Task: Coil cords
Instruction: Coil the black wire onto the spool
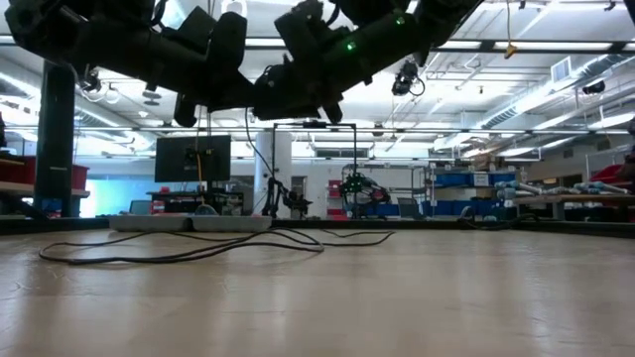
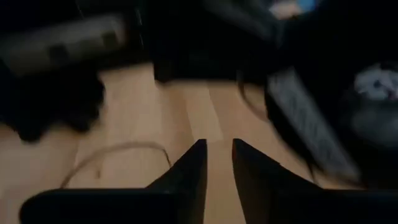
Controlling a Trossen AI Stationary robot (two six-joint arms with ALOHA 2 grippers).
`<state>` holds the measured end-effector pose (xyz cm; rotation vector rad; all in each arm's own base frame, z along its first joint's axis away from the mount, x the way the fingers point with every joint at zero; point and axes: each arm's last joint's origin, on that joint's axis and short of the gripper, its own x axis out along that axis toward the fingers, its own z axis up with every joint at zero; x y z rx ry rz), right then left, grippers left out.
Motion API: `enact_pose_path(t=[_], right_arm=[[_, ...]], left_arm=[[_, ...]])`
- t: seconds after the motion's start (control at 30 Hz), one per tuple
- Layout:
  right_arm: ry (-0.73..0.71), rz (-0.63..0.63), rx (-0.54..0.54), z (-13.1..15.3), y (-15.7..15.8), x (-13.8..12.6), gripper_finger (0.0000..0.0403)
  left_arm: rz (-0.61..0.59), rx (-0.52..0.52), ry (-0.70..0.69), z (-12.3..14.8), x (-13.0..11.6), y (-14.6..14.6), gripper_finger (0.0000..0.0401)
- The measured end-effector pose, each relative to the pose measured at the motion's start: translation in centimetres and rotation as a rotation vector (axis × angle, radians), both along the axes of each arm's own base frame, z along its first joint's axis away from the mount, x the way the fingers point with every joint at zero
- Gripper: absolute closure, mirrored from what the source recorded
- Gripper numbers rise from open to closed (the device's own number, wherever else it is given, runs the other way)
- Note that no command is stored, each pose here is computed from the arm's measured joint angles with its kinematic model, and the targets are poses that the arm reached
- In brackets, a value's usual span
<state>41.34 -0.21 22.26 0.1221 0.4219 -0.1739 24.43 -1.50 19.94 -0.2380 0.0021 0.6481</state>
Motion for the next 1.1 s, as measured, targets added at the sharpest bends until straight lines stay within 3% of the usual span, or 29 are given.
enact_pose_path(t=[0.2, 0.43, 0.7, 0.87, 1.1], right_arm=[[0.176, -0.004, -0.002, -1.5, 0.1, -0.9, 0.0297], [0.332, -0.130, -0.114, -3.3, 1.0, -2.3, 0.0300], [0.447, -0.257, -0.041, -7.8, 2.2, -7.1, 0.0315], [0.224, -0.305, -0.021, -7.1, 3.6, -10.8, 0.0321], [-0.351, -0.315, 0.038, -8.3, 2.8, -15.8, 0.0322]], left_arm=[[-0.005, -0.002, -0.007, 0.0, 0.0, 0.0, 0.0401], [-0.022, 0.003, -0.009, 0.1, 0.0, -0.5, 0.0401], [-0.051, 0.041, -0.010, 0.8, -0.5, -1.5, 0.0401], [-0.072, 0.057, -0.020, 1.3, -0.8, -1.9, 0.0401], [-0.107, 0.055, -0.032, 1.5, -0.8, -2.2, 0.0401]])
